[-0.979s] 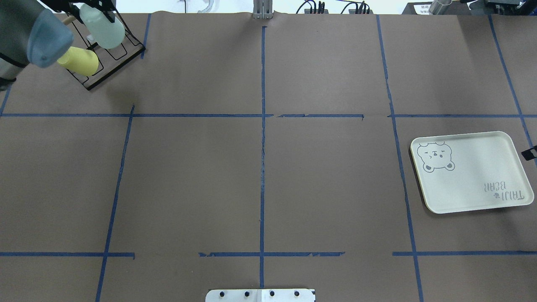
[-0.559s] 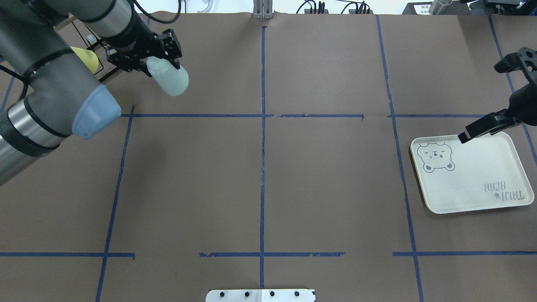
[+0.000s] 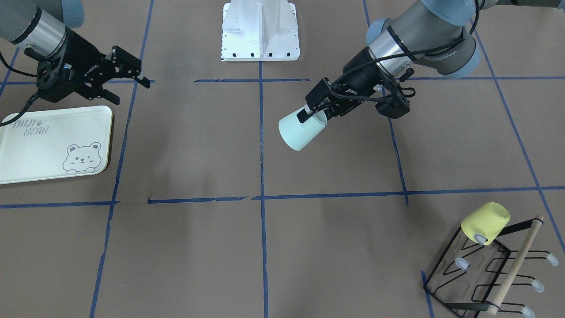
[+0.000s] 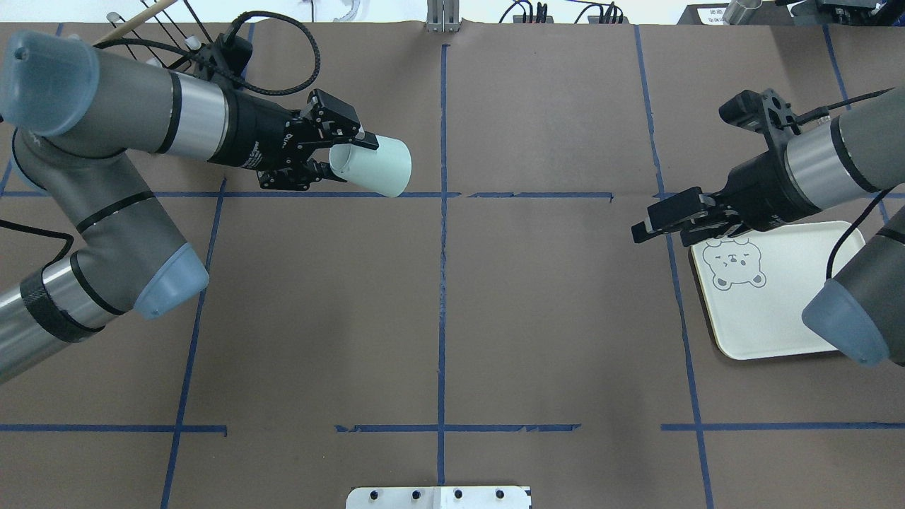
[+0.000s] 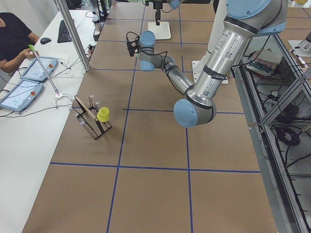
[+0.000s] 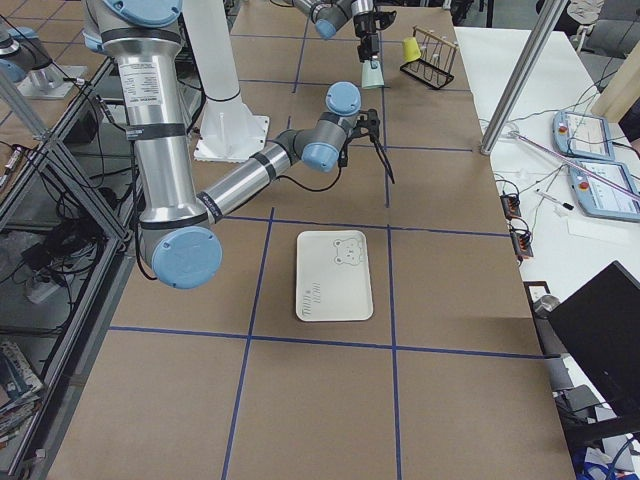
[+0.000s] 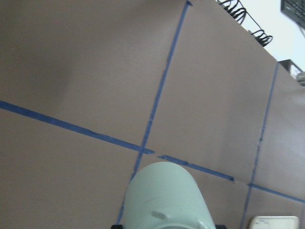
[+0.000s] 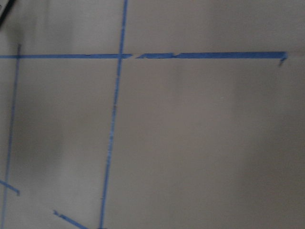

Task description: Left arm grabs green cup and hands to right arm on tray

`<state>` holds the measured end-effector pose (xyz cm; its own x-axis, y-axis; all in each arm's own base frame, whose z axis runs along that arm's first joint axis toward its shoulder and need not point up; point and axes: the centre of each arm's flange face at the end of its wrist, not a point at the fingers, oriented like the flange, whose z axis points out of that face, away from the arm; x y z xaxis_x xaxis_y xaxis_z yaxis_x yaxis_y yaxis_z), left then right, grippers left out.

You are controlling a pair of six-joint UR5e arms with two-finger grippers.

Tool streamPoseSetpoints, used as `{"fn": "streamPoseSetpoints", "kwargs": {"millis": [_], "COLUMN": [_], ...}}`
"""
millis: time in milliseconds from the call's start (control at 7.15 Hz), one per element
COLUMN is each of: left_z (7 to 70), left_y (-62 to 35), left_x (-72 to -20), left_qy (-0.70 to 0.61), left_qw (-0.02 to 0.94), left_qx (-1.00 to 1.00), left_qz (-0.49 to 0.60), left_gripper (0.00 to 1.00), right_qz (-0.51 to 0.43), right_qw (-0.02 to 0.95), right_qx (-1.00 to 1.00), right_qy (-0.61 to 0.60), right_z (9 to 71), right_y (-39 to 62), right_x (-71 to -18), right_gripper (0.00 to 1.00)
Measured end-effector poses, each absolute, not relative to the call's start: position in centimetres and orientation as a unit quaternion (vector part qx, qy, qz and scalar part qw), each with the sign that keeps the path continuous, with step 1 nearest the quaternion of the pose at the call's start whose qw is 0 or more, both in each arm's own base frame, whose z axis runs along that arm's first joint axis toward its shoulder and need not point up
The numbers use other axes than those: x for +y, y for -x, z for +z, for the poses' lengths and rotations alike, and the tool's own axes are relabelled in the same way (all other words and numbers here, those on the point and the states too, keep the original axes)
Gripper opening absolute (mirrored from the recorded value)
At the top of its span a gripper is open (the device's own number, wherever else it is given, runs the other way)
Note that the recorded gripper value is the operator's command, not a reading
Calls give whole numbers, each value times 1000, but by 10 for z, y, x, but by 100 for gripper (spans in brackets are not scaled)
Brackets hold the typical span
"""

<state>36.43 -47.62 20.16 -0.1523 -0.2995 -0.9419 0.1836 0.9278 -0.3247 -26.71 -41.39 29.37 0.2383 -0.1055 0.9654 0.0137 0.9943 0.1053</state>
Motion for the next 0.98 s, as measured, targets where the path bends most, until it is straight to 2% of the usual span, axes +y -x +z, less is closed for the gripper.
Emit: {"fn": "streamPoseSetpoints", "kwargs": {"millis": [699, 979], "left_z": [187, 209], "left_y": [-347, -332], "left_x": [-405, -385], "left_qy": [149, 193], "left_qw": [489, 402], "left_qx": [851, 889], "left_qz": [-121, -107], "left_gripper": [7, 7], "right_qz": [-10, 3], "right_qw": [613, 537], "right_qx": [-790, -843], "right_qy": [-23, -19], "right_z": [166, 144], "right_y": [319, 338], "right_x": [-363, -334], "right_gripper": [100, 100]}}
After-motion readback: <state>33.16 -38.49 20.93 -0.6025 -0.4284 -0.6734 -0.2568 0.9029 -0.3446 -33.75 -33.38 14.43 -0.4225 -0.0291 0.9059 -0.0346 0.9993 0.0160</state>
